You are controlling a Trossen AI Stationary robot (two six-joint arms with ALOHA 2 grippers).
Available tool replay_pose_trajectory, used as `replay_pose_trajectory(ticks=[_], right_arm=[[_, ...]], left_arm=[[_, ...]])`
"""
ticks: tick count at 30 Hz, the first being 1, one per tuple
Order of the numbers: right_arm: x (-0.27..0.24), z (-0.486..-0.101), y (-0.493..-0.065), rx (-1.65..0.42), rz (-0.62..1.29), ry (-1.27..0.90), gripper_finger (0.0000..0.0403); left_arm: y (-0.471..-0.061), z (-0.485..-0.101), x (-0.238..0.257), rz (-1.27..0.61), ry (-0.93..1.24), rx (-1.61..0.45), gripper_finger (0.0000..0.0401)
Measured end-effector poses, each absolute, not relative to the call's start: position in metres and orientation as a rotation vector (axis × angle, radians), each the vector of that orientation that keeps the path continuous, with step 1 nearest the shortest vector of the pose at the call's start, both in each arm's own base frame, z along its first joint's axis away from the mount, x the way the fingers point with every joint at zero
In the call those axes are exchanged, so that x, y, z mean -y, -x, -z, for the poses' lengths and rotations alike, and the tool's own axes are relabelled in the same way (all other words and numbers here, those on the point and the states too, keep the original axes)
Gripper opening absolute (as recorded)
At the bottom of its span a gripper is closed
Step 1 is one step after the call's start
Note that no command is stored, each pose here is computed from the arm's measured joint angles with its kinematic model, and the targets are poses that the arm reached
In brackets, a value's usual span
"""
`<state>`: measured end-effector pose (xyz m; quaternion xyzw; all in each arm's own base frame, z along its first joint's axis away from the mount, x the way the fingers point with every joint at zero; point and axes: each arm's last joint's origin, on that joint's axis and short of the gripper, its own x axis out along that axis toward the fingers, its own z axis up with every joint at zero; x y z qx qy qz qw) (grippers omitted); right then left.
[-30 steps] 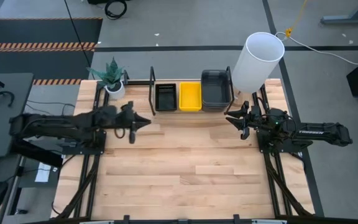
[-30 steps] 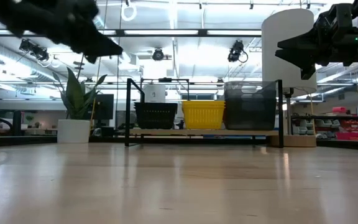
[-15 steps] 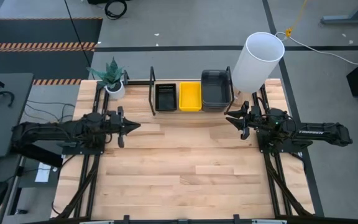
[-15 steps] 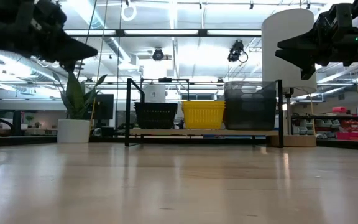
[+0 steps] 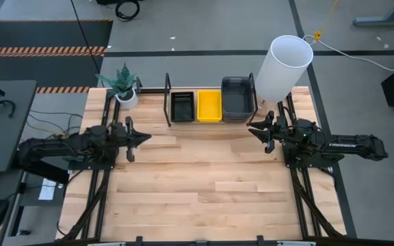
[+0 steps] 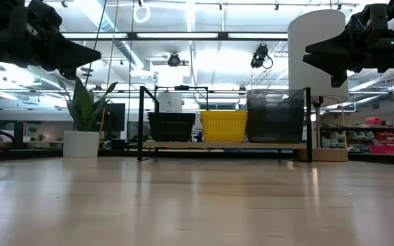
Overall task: Stack baskets on shelf by color
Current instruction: Return to Home Position
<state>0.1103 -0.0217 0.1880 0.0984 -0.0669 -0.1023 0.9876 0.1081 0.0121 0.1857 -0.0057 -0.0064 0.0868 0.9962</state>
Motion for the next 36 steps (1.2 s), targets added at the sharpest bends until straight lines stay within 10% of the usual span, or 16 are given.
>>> replay_pose_trajectory(ticks=[36], right_arm=[[0.022, -0.188, -0.11, 0.134, 0.206, -0.198, 0.0135]], left_arm=[[-0.103, -0.168, -0.008, -0.062, 0.302, 0.02, 0.0016]])
